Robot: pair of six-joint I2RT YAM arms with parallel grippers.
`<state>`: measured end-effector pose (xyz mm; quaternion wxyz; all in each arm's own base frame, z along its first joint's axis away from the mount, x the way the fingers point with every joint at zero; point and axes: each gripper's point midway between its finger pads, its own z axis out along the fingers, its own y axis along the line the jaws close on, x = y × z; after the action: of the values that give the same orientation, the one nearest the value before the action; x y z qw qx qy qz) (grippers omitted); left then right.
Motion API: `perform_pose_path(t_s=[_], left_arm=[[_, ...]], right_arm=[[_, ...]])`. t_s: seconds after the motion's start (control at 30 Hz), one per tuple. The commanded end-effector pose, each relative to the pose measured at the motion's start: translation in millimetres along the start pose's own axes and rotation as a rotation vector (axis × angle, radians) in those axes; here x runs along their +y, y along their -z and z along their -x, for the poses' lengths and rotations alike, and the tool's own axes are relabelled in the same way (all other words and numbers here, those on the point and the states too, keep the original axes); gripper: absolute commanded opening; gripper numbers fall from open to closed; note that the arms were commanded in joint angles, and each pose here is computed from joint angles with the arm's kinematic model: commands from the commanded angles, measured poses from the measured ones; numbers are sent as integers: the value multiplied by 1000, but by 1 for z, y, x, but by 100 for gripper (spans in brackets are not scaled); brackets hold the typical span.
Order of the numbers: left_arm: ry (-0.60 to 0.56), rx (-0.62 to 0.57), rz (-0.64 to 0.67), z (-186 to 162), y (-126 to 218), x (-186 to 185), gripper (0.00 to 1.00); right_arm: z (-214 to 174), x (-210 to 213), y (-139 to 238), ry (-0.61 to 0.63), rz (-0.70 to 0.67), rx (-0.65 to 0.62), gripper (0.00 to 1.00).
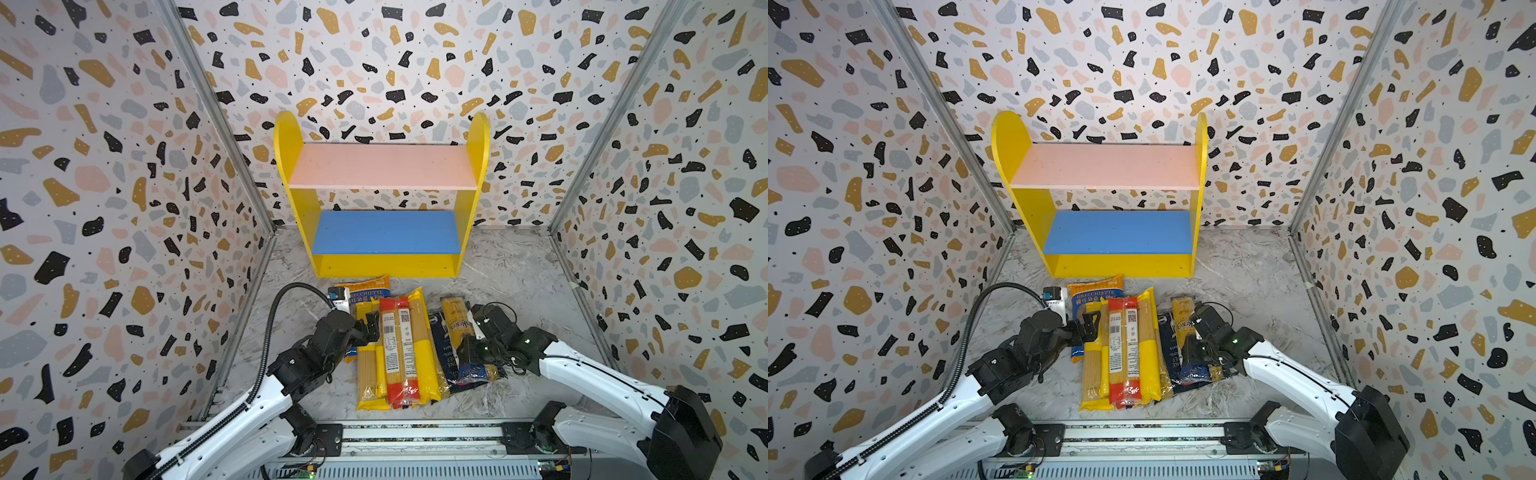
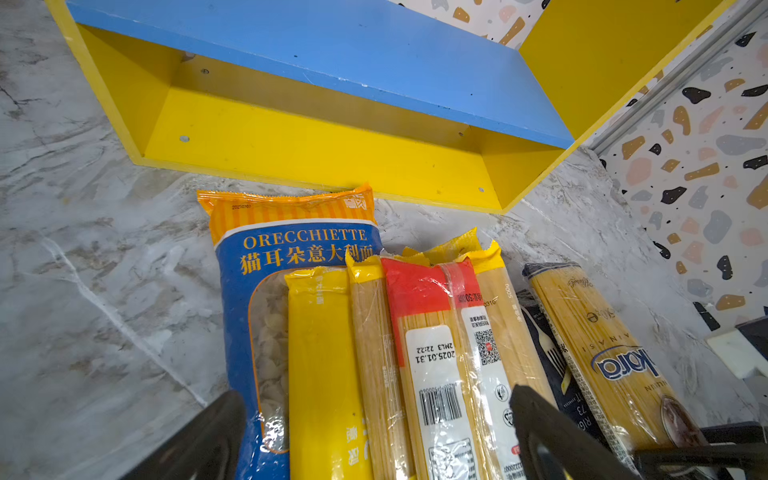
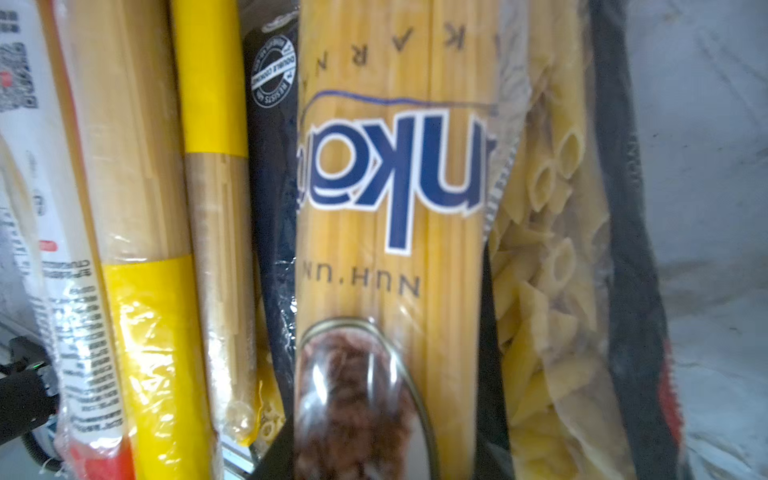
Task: Place and organize the pasta boxes and bags onto the shelf
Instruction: 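Close the right gripper on the ankara spaghetti pack, then lift the ankara pack and carry it upright onto the blue shelf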
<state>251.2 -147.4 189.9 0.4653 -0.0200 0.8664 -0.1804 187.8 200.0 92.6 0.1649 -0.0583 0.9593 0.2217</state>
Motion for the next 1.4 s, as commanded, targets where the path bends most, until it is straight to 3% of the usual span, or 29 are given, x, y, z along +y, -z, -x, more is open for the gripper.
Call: perform_pose_path(t_s=[0.0, 0.47, 0.93, 1.37], left_arm=[[6, -20, -35, 10, 3, -10, 100], [-10, -19, -2, 11, 4, -5, 99], [14, -12, 9, 13, 14, -1, 100], [65, -77, 42, 33, 38, 8, 100]], right_arm=[[31, 41, 24, 51, 167, -105, 16], [60, 61, 41, 4, 336, -166, 12], [109, 112, 68, 68, 483, -240, 12], [168, 160, 67, 120, 605, -314, 11]])
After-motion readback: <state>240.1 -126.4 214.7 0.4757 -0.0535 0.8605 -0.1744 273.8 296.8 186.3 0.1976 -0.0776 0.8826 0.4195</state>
